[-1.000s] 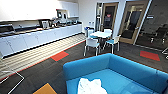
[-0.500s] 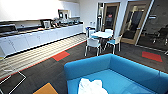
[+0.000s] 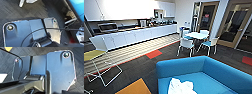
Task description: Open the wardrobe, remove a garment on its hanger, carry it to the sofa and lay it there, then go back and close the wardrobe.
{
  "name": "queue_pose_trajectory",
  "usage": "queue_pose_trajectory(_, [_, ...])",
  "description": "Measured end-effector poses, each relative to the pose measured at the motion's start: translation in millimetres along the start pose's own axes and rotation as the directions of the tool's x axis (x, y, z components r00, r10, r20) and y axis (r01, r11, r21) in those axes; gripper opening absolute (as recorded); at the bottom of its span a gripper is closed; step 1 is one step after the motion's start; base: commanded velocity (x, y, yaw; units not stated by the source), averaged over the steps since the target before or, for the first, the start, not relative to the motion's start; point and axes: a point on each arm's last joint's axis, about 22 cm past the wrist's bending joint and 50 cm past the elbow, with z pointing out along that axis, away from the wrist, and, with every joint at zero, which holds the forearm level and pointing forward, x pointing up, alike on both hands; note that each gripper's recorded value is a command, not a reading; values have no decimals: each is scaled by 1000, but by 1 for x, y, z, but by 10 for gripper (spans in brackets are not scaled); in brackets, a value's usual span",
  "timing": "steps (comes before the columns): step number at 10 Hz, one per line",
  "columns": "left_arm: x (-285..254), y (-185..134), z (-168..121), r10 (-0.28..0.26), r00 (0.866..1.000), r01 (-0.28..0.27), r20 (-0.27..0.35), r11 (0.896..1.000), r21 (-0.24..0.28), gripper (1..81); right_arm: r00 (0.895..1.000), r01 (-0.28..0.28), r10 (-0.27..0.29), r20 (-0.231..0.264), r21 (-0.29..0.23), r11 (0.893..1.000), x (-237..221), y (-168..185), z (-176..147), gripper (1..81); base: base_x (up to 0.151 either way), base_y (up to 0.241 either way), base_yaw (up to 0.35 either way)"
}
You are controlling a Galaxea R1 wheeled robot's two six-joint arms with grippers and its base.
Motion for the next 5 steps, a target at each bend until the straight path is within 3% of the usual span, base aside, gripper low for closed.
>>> queue_pose_trajectory(5, [-8, -5, 6, 3, 1000, -3, 11, 1000, 21, 811, 1000, 0, 0, 0, 2, 1000, 0, -2, 0, 811, 0, 0, 280])
